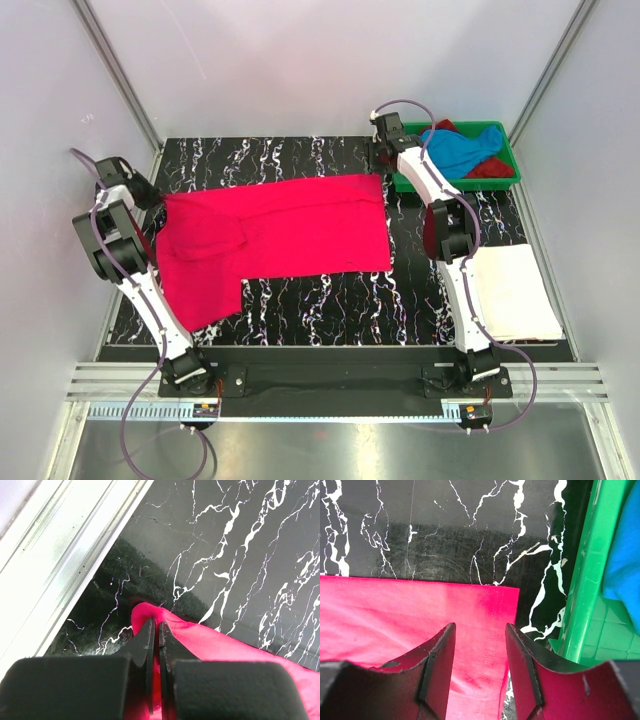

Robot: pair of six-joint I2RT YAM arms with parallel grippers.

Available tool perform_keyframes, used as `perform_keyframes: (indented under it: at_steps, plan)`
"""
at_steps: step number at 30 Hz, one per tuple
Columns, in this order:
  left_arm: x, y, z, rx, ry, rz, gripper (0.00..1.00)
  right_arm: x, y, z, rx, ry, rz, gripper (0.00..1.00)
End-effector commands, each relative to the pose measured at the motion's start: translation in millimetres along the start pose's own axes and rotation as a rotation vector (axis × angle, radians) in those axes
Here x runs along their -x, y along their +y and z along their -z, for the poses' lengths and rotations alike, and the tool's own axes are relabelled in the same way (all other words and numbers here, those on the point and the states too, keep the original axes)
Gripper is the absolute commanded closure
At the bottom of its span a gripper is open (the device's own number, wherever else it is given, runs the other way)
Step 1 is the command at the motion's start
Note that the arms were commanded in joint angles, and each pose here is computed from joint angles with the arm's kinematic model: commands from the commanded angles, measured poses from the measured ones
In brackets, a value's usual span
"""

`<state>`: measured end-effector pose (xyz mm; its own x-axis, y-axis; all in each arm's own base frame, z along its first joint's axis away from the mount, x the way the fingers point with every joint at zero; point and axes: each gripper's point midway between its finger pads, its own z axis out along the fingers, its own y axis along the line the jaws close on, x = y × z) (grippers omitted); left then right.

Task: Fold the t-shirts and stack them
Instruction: Fold the tshirt

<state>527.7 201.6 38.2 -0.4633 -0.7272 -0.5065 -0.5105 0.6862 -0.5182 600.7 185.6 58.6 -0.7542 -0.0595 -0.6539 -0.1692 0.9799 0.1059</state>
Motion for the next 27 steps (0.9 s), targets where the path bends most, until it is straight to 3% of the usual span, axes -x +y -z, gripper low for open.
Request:
perform_keyframes:
  at_steps: [1,11,23,27]
  plan:
    - [96,61,59,0.142,-0.301,0.137,1.0,12,5,-3,0.022,-0.035,0.0,0.48]
    - [106,80,77,0.175,-0.334,0.148,1.0,6,0,-16,0.006,-0.028,0.032,0.47]
    - [91,79,67,0.135,-0.296,0.171,1.0,16,-10,-33,-0.056,-0.094,0.005,0.47]
    - [87,72,61,0.092,-0.29,0.181,1.0,17,-8,-38,-0.043,-0.105,-0.009,0.59]
